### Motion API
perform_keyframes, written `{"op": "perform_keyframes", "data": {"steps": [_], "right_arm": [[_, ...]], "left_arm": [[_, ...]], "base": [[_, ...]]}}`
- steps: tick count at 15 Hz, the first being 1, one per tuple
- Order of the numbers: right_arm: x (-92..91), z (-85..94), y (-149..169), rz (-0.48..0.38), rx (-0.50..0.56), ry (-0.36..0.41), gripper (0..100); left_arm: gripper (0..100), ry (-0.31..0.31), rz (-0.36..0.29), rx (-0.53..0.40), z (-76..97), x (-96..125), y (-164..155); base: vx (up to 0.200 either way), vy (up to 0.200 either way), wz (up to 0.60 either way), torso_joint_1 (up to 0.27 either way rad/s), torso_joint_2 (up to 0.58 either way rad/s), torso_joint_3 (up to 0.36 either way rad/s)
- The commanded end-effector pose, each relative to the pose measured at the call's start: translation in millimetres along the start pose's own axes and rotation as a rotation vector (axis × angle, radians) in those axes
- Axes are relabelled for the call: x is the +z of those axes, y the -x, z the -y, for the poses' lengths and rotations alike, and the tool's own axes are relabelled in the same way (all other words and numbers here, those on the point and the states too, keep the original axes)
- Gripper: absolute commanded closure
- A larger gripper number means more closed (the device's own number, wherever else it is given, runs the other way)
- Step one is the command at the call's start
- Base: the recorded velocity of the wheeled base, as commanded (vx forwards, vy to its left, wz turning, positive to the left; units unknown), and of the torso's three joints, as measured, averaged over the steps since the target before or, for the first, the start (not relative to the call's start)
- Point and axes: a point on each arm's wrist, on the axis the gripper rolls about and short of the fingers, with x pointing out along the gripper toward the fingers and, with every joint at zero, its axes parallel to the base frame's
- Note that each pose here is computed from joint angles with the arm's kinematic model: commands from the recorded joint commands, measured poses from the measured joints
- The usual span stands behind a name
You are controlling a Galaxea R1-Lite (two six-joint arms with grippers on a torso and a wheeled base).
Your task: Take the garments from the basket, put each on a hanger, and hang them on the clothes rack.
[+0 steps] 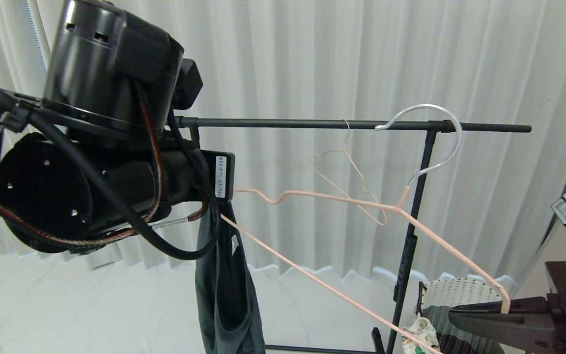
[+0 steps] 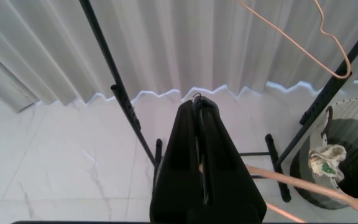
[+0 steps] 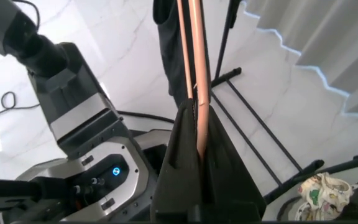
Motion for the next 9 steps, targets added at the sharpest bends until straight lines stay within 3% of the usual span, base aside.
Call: {"op": "perform_keyframes", "data": {"steps": [1, 6, 9], "right_arm": [[4.3, 5.7, -17.8, -0.012, -0.017, -0.009, 100], [10.2, 11.4, -25.0, 0.019, -0.046, -0.015, 100], [9.5, 11.9, -29.0, 0.005, -0.043, -0.013, 100]], "left_arm": [[100, 0.002, 0.004, -0.002, -0.8, 0.3, 2.2], [100, -0.001, 0.001, -0.003, -0.1, -0.7, 1.6], [100, -0.019, 0.016, -0.061, 10.1, -1.6, 14.6]], "base": [[0.0, 0.0, 0.0, 0.0, 0.0, 0.0], [0.0, 0.0, 0.0, 0.0, 0.0, 0.0], [0.0, 0.0, 0.0, 0.0, 0.0, 0.0]]}}
